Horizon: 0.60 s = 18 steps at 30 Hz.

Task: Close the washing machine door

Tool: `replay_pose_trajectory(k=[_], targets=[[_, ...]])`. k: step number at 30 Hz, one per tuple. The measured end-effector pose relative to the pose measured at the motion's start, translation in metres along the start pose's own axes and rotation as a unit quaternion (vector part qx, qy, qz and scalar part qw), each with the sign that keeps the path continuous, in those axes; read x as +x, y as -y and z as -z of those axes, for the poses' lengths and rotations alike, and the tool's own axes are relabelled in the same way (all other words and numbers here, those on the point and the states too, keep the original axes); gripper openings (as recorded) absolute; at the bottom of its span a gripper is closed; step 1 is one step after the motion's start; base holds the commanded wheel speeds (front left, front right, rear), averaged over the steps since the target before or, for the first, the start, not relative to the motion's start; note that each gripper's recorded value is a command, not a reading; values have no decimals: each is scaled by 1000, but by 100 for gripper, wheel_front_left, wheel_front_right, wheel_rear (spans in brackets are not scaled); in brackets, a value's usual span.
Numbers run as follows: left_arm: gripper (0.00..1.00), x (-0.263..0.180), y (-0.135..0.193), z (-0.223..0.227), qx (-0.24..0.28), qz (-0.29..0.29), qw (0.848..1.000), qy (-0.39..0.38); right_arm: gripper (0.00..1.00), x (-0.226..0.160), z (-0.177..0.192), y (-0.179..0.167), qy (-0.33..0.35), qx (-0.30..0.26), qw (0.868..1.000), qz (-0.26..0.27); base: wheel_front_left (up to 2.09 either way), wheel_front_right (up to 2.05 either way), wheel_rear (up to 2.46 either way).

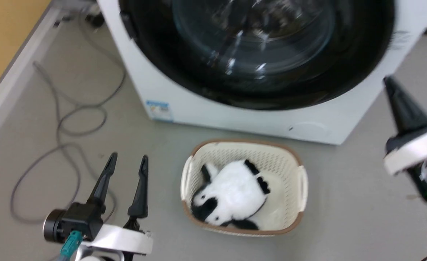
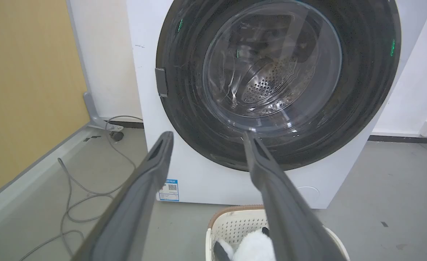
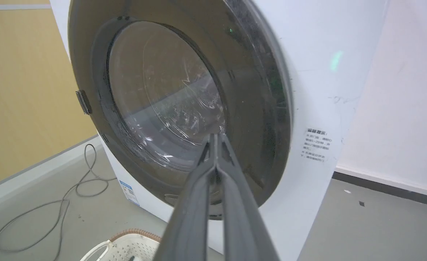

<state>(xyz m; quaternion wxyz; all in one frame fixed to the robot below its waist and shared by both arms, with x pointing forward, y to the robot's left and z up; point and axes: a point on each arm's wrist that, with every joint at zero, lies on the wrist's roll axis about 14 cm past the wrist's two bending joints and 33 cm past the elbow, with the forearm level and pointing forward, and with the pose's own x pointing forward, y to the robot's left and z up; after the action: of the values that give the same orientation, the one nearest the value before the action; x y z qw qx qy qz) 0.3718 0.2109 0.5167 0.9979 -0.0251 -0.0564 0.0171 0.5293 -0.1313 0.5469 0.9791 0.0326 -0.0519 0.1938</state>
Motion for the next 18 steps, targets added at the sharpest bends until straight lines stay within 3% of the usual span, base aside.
replay_pose_trajectory(k=[8, 18], targets=[[100, -7, 17, -4, -5, 25, 1000, 6, 0, -68, -19, -7, 36, -7, 999, 36, 0, 0, 0], [100, -18, 28, -4, -4, 43, 999, 4, 0, -132, -13, -19, 51, 33, 993, 105, 0, 0, 0]])
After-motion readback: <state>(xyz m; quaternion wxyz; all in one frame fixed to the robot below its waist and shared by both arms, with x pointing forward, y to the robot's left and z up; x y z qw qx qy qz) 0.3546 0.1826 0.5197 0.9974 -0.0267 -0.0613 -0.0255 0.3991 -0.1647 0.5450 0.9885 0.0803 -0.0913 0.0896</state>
